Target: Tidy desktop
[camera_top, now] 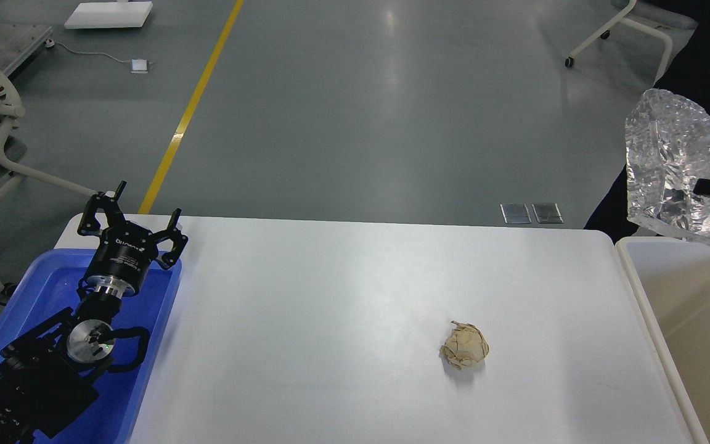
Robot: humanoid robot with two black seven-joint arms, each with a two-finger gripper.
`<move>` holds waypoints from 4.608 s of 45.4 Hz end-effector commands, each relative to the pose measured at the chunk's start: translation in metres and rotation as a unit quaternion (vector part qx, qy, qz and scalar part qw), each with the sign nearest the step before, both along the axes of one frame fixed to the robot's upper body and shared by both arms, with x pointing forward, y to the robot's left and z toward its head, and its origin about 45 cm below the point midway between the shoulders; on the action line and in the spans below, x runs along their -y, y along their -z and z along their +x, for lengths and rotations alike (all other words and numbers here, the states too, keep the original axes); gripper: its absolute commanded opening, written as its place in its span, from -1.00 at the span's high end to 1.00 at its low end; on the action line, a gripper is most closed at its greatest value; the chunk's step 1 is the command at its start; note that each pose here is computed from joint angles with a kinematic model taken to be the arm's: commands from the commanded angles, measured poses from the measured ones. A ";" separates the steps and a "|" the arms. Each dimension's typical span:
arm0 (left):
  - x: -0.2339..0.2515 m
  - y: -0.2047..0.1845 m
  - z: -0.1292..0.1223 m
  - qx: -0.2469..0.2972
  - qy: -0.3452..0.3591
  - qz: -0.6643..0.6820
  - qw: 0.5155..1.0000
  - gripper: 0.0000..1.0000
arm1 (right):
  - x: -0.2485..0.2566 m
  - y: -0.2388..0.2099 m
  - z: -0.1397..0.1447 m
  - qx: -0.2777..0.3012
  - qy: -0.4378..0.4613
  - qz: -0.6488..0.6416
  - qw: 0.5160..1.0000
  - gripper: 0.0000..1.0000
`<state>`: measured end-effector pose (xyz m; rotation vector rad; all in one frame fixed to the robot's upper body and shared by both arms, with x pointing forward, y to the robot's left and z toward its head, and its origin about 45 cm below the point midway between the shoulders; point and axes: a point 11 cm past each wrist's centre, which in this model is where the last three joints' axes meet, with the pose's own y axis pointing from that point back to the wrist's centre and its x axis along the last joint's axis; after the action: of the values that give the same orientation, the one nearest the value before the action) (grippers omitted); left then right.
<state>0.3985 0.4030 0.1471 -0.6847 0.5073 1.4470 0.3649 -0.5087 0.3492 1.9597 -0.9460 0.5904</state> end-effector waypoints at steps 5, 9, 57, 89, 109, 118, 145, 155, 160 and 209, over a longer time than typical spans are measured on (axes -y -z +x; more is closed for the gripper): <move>0.000 0.000 0.000 0.000 0.000 0.000 1.000 -1.00 | 0.067 0.000 -0.009 0.006 0.109 -0.029 0.994 1.00; 0.000 0.000 0.000 0.000 0.000 0.000 1.000 -1.00 | 0.091 0.002 -0.015 0.004 0.147 -0.053 0.988 1.00; 0.000 0.000 0.000 0.000 0.000 0.000 1.000 -1.00 | 0.170 0.117 -0.068 -0.078 0.432 -0.138 0.888 1.00; 0.000 0.000 0.000 0.000 0.000 0.000 1.000 -1.00 | 0.116 0.234 -0.087 -0.110 0.465 -0.130 0.869 1.00; 0.000 0.000 0.000 0.000 0.000 0.000 1.000 -1.00 | 0.101 0.251 -0.088 -0.116 0.462 -0.119 0.871 1.00; 0.000 0.000 0.000 0.000 0.000 0.000 1.000 -1.00 | 0.101 0.251 -0.088 -0.115 0.463 -0.119 0.871 1.00; 0.000 0.000 0.000 0.000 0.000 0.000 1.000 -1.00 | 0.113 0.230 -0.078 -0.049 0.483 -0.148 0.862 -0.96; 0.000 0.000 0.000 0.000 0.000 0.000 1.000 -1.00 | 0.113 0.207 -0.055 -0.020 0.492 -0.119 0.862 -0.98; 0.000 0.000 0.000 0.000 0.000 0.000 1.000 -1.00 | 0.126 0.183 -0.049 0.001 0.501 -0.119 0.857 -0.98; 0.000 0.000 0.000 0.000 0.000 0.000 1.000 -1.00 | 0.041 -0.011 0.094 0.216 0.459 0.384 0.772 -0.99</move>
<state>0.3985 0.4029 0.1470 -0.6846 0.5074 1.4468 0.4348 -0.5877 0.3258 1.4026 -2.4237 0.0566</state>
